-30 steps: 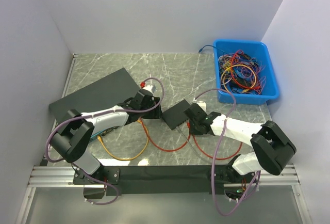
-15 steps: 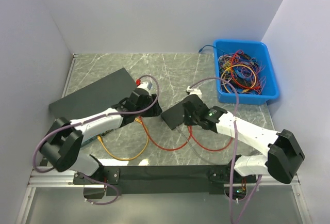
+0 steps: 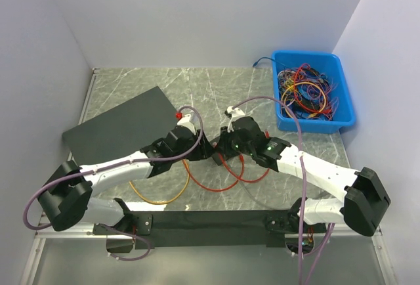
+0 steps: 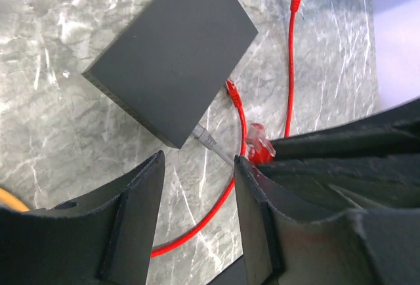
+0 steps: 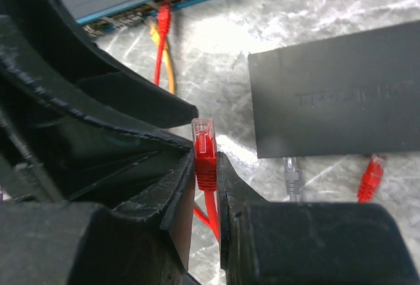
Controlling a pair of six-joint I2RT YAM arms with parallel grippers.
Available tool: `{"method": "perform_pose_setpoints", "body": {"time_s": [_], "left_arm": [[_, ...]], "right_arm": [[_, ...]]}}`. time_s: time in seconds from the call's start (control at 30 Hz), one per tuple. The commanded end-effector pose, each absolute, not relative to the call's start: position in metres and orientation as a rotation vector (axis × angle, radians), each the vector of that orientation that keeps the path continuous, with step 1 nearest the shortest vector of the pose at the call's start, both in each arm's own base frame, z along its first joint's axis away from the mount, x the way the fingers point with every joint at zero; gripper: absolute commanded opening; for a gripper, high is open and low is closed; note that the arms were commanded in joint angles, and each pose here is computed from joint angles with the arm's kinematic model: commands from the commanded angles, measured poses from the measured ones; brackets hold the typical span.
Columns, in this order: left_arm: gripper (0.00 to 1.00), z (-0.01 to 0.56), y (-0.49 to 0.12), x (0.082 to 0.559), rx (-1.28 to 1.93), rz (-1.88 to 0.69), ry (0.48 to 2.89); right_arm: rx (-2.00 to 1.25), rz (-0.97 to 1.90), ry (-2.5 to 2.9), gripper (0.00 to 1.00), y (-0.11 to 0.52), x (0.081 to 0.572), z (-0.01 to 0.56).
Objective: Insert the plug into the switch port
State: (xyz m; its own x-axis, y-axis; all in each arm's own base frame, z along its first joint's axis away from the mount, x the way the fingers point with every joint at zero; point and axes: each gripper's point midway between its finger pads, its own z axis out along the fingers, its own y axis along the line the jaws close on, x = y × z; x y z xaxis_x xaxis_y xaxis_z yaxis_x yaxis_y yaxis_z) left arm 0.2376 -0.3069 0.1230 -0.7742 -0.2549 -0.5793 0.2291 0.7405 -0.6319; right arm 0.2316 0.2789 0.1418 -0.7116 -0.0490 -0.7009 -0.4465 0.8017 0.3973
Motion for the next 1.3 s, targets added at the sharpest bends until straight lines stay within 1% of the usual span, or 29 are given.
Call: {"method": "perform_pose_setpoints", "body": {"time_s": [0.0,0.27,0.33,0.47,0.5,0.6,0.93,1.07,1.17,1.2,1.27], "left_arm": [[0.52,0.158,-0.318,0.242,-0.094,-1.05,2.158],[0.51,0.169,-0.303,0.243,-0.17,-1.022,2.121],[0.52,0.17,-0.295,0.243,-0.198,-1.004,2.11],[0.58,0.185,-0.281,0.243,-0.23,-0.987,2.055],[0.6,0.187,-0.281,0.242,-0.228,-0.992,2.049],[0.6,0.19,-0.286,0.241,-0.2,-1.018,2.039],[0.58,0.182,-0.305,0.241,-0.165,-1.097,2.048],[0.54,0.179,-0.309,0.243,-0.161,-1.109,2.051],[0.47,0.18,-0.312,0.243,-0.159,-1.119,2.049],[0.43,0.181,-0.313,0.244,-0.163,-1.121,2.044],[0.38,0.181,-0.313,0.246,-0.173,-1.122,2.041]], "right_arm": [[-0.414,0.848,2.184,0.0,0.296,0.228,0.163],[-0.387,0.807,2.191,0.0,0.291,0.231,0.161],[-0.384,0.803,2.191,0.0,0.29,0.231,0.161],[-0.379,0.826,2.175,0.0,0.289,0.228,0.162],[-0.379,0.838,2.166,0.0,0.289,0.227,0.165],[-0.384,0.869,2.154,0.0,0.292,0.224,0.169],[-0.385,0.928,2.13,0.0,0.299,0.22,0.177],[-0.385,0.941,2.127,0.0,0.302,0.22,0.178],[-0.393,0.962,2.122,0.0,0.305,0.218,0.179],[-0.398,0.965,2.124,0.0,0.306,0.218,0.179],[-0.421,1.007,2.108,0.0,0.31,0.213,0.182]]}}
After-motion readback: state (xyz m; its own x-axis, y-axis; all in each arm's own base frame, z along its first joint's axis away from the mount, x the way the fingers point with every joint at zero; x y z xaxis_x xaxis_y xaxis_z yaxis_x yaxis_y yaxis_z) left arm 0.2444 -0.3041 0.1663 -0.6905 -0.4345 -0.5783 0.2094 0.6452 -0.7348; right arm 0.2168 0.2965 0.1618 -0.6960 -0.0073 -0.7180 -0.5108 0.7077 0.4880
